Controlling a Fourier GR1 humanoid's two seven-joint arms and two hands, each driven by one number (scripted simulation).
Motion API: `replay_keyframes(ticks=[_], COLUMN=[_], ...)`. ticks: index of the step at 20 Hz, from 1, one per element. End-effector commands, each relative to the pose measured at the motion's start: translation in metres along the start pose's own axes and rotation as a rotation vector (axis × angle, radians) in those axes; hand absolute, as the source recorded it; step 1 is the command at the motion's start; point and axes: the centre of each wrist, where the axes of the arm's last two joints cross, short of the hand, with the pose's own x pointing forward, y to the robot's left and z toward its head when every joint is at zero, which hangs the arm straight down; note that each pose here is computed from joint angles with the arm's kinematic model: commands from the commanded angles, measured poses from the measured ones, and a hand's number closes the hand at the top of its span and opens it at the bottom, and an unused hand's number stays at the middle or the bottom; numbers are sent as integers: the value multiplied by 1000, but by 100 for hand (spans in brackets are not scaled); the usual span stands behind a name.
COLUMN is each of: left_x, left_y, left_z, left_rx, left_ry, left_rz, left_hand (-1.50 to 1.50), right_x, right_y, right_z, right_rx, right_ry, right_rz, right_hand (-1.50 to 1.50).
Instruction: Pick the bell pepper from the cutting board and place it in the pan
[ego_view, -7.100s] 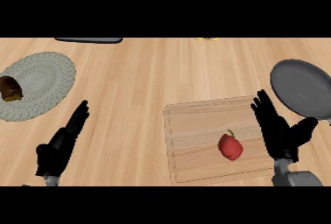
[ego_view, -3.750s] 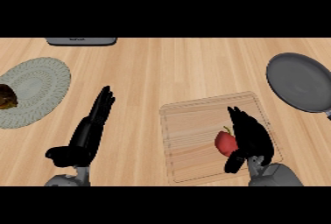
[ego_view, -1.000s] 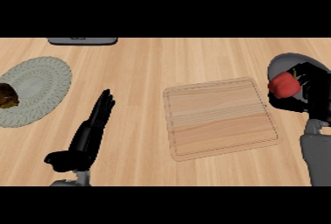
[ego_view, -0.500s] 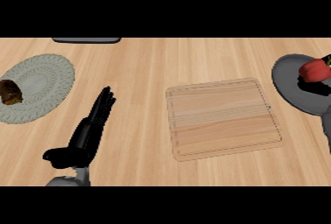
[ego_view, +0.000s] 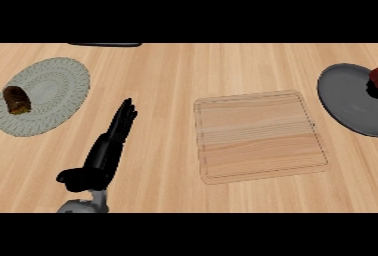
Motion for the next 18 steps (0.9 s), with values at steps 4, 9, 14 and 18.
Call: replay_keyframes(ticks=[4, 9, 14, 18], left_x=[7, 2, 1, 6], left_y=[-9, -18, -6, -13], left_z=[-9, -6, -7, -7], left_rx=[-39, -47, -24, -18], left_ry=[-27, -4, -19, -15], left_rz=[-2, 28, 12, -5], left_hand=[0, 0, 0, 0], right_x=[-24, -3, 9, -15], right_y=[-1, 17, 18, 6], right_z=[3, 3, -4, 1], right_rx=[398, 506, 343, 237], right_ry=[137, 153, 89, 97], right_rz=[175, -36, -223, -358], right_hand=[-150, -150, -150, -150])
